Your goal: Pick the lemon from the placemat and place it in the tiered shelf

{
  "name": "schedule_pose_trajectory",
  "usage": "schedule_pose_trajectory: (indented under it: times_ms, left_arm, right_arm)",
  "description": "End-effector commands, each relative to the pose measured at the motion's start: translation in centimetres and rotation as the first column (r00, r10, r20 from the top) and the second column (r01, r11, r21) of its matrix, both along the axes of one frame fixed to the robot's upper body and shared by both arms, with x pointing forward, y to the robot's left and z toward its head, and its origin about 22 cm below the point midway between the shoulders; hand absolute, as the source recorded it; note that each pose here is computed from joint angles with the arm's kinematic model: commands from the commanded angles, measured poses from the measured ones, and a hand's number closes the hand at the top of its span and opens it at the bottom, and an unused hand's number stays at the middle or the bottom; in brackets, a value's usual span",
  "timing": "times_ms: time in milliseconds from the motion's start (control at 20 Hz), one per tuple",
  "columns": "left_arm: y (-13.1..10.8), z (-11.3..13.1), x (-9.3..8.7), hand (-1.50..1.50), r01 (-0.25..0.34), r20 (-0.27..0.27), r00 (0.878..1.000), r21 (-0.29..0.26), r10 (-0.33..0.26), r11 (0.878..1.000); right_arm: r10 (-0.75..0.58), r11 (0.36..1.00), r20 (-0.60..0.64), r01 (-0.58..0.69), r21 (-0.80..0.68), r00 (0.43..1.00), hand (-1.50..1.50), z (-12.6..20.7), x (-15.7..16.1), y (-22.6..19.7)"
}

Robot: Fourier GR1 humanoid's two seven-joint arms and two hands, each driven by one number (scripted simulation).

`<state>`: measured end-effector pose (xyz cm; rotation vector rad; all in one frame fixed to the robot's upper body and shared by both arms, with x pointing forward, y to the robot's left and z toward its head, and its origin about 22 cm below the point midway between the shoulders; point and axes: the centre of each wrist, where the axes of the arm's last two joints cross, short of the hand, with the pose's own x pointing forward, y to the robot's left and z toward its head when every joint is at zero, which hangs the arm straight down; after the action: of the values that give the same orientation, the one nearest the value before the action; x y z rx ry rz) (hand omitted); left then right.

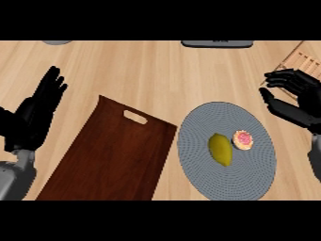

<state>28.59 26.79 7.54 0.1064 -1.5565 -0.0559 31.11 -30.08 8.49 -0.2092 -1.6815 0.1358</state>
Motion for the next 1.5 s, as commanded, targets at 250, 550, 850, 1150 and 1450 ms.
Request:
schedule_pose_trajectory:
  times_ms: [250,550,850,1150,1450]
  left_arm:
    - [1.3,-0.9,1.0,0.00,-0.012,-0.025,1.000,-0.016,0.011,1.000]
    - [2.0,-2.2,0.3,0.00,0.000,-0.038,0.999,-0.016,0.000,1.000]
    - [0.5,-1.5,1.2,0.00,-0.005,-0.039,0.999,-0.002,0.005,1.000]
    - [0.7,-0.8,1.5,0.00,0.014,-0.055,0.998,-0.020,-0.015,1.000]
    - [1.8,-0.9,1.3,0.00,-0.005,-0.025,1.000,-0.020,0.004,1.000]
  right_arm:
    - [0.318,0.921,0.110,-0.334,0.199,0.942,-1.50,0.8,0.3,-1.4]
    - [0.468,0.860,-0.212,-0.497,-0.113,0.858,-1.50,4.4,-0.8,-1.2]
    - [0.333,0.589,-0.352,-0.485,-0.647,0.875,-1.50,10.7,-1.4,2.2]
    - [0.225,0.469,-0.395,-0.454,-0.757,0.891,-1.50,9.9,-3.4,9.8]
    - [0.190,0.432,-0.465,-0.499,-0.752,0.865,-1.50,8.2,-5.6,13.6]
